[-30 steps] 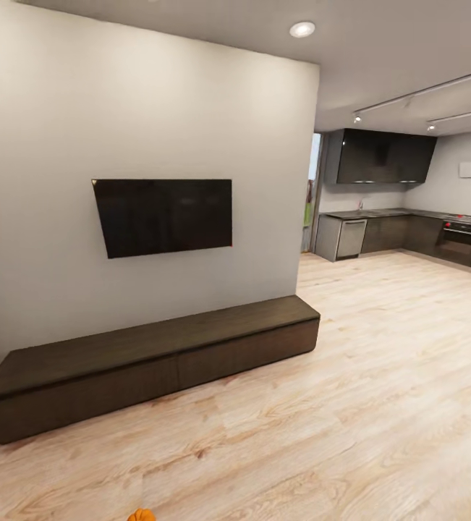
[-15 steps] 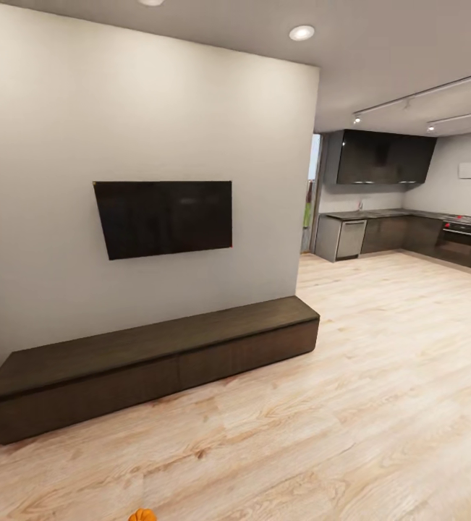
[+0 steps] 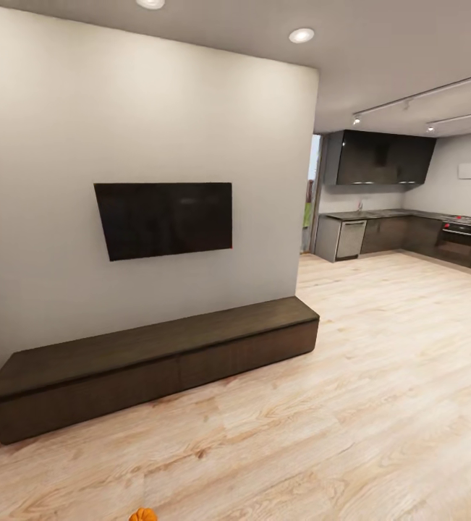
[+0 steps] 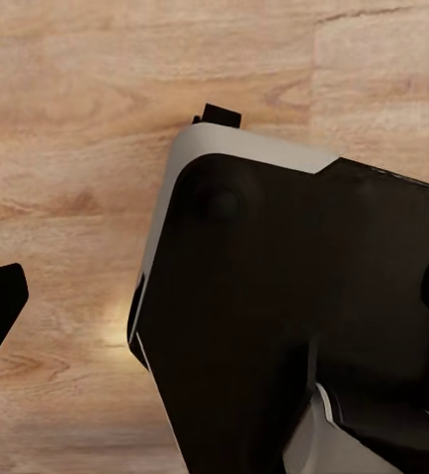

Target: Place each of the two pumpkins and all three candles from the living room inside a cabinet in the living room (use any cabinet), then make sure every cabinet is closed, and position the cauldron so it is next to a table in the living room.

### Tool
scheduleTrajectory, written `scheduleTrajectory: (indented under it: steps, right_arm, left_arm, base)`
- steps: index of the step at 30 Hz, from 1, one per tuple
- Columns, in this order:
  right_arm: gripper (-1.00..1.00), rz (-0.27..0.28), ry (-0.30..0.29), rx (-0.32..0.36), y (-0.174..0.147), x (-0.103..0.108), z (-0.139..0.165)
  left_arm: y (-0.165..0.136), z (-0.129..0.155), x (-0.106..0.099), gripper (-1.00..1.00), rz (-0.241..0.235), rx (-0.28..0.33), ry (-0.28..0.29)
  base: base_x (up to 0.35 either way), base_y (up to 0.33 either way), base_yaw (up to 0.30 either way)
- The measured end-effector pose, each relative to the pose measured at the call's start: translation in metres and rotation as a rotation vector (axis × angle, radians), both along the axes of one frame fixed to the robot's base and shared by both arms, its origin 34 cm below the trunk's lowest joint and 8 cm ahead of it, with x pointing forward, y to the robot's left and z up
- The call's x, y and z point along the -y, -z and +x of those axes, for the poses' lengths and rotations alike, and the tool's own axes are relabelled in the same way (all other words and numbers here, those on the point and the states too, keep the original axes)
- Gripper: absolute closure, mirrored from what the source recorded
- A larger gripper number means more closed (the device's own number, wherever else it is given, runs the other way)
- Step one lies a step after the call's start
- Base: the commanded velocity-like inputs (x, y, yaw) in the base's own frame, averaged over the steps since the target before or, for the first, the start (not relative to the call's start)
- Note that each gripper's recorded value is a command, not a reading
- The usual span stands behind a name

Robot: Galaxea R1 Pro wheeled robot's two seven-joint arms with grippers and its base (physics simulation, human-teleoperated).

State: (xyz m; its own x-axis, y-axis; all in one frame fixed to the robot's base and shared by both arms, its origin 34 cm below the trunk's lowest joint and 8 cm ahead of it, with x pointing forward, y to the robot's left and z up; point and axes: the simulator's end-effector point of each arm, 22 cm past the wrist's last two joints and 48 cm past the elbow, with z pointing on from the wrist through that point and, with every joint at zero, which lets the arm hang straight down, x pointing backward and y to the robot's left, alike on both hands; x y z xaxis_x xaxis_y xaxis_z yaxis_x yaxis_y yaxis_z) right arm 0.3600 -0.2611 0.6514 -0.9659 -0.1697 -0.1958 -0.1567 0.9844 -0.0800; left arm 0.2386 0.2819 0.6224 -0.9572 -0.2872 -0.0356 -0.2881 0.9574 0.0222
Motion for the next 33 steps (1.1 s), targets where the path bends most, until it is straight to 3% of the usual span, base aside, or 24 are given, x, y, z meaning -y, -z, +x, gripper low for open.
scheduleTrajectory:
  steps: [6,8,10,12,25,33]
  right_arm:
    - [-1.00,0.000,0.000,0.037,-0.014,0.000,0.026]
    - [-1.00,0.000,-0.001,0.042,-0.016,0.000,0.028]
    - [-1.00,0.006,-0.002,0.045,-0.019,-0.001,0.030]
    - [-1.00,0.012,-0.003,0.047,-0.019,-0.003,0.030]
    - [-1.00,0.030,-0.005,0.049,-0.019,-0.009,0.031]
    - [-1.00,0.031,-0.007,0.046,-0.019,-0.011,0.029]
  left_arm:
    - [-0.011,0.034,0.003,-1.00,-0.014,0.048,-0.017]
    - [-0.013,0.040,0.007,-1.00,-0.029,0.062,-0.053]
    - [-0.018,0.054,0.020,-1.00,-0.069,0.095,-0.144]
    - [-0.021,0.063,0.024,-1.00,-0.081,0.114,-0.163]
    - [-0.024,0.078,0.015,-1.00,-0.053,0.172,-0.180]
    - [-0.020,0.067,0.011,-1.00,-0.036,0.165,-0.186]
  base:
    - [0.000,0.000,0.000]
    - [0.000,0.000,0.000]
    - [0.000,0.000,0.000]
    - [0.000,0.000,0.000]
    - [0.000,0.000,0.000]
    - [0.017,-0.116,0.000]
